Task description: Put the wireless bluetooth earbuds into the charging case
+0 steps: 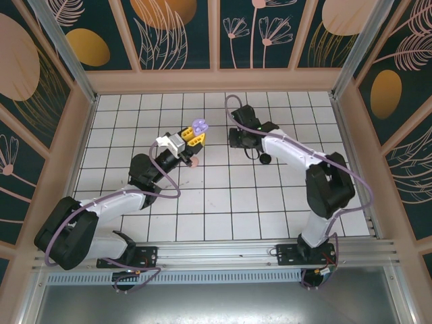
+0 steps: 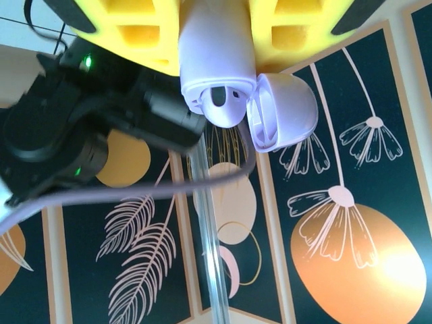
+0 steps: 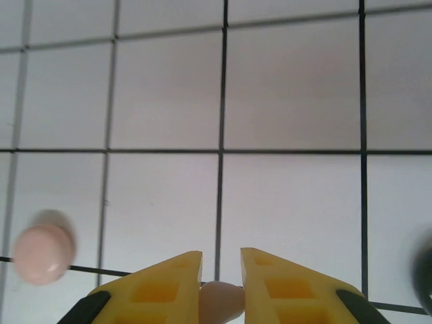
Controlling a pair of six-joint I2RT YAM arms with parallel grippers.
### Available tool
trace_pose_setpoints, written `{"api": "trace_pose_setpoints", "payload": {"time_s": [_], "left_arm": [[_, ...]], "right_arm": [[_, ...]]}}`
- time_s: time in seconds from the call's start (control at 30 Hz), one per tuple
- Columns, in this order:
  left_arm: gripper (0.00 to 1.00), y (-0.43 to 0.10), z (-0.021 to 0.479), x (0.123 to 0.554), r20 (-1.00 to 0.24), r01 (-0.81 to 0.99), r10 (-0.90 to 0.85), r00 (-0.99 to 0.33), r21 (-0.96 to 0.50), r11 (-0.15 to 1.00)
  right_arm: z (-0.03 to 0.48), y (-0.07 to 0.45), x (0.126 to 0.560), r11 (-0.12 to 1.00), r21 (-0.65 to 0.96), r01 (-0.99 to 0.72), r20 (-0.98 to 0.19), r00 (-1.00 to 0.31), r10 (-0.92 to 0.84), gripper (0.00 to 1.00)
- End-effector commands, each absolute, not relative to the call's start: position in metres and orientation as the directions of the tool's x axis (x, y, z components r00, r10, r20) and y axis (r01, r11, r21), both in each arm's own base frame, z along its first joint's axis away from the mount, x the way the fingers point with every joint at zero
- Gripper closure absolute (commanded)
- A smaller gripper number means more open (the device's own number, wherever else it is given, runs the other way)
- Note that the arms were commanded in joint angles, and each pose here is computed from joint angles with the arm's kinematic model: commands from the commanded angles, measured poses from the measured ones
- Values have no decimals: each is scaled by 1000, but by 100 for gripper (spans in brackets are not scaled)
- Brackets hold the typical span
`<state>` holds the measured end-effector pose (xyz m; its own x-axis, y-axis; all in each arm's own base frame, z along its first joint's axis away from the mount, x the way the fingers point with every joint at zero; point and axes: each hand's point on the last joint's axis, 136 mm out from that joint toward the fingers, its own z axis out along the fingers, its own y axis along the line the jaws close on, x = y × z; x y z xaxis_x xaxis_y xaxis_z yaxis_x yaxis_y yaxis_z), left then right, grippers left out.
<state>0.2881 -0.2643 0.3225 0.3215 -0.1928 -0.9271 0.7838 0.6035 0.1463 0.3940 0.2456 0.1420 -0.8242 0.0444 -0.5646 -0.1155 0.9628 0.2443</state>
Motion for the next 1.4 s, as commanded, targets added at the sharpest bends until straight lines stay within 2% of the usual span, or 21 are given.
{"api": "trace_pose_setpoints", "payload": {"time_s": [0.0, 0.4, 0.77, 1.0, 1.37], "left_arm": [[100, -269, 344, 278, -897, 791, -210, 388, 207, 575], [100, -275, 335, 277, -898, 803, -190, 397, 239, 546], [100, -282, 332, 289, -906, 815, -213, 367, 202, 544], [100, -285, 336, 293, -901, 817, -230, 368, 195, 542], [100, -286, 342, 292, -896, 822, -243, 371, 196, 534]], "right_arm": [[199, 246, 398, 948, 281, -148, -638, -766, 70, 80], [330, 255, 383, 888, 352, -296, -789, -604, 111, 80], [402, 283, 338, 835, 347, -428, -872, -474, 119, 80], [419, 300, 311, 798, 346, -494, -898, -421, 129, 80], [404, 316, 303, 781, 351, -517, -899, -419, 127, 80]]}}
